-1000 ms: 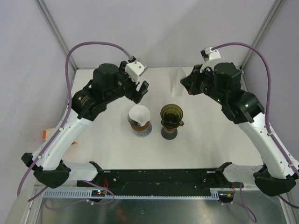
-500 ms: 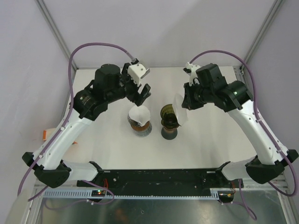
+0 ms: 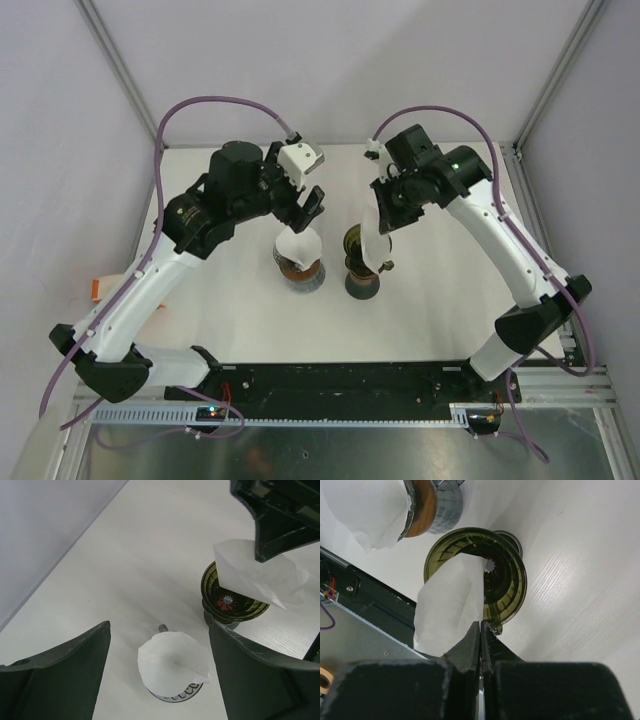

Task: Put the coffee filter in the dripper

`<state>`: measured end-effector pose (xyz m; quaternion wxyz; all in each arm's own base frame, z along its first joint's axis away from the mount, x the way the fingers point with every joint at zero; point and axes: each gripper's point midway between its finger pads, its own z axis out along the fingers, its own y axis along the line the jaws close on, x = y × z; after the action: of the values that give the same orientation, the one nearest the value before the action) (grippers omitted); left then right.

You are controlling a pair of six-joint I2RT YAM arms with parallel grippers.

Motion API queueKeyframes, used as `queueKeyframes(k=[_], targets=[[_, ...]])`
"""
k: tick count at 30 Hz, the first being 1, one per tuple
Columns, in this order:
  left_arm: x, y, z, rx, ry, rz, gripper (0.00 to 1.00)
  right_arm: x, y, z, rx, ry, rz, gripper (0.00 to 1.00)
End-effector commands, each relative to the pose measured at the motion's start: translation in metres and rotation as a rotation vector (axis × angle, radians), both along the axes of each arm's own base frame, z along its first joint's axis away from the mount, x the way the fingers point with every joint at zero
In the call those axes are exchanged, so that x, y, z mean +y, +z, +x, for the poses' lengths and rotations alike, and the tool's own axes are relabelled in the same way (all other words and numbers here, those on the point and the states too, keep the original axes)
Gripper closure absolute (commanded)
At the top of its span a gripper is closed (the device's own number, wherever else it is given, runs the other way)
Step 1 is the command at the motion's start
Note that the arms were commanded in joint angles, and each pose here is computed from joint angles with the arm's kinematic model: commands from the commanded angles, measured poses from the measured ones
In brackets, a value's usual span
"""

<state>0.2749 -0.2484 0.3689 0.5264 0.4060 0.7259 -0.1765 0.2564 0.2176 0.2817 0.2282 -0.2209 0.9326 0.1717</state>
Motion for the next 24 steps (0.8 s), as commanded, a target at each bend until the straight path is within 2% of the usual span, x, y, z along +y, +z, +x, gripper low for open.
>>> queueKeyframes(k=[1, 12, 24], targets=[[0.0, 0.005, -0.007, -0.01, -0.017, -0.017, 0.16, 0.001, -0.001, 0.002, 0.021, 0.034, -0.025, 1.0], [-0.002, -0.004, -0.007, 0.007, -0.03, -0.005, 0.16, 0.006, -0.022, 0.018, 0.058, 0.031, -0.085, 1.0], [-0.054, -0.041, -0.012, 0.223, -0.138, -0.052, 0.18, 0.004, -0.031, 0.025, 0.048, -0.009, -0.12, 1.0]])
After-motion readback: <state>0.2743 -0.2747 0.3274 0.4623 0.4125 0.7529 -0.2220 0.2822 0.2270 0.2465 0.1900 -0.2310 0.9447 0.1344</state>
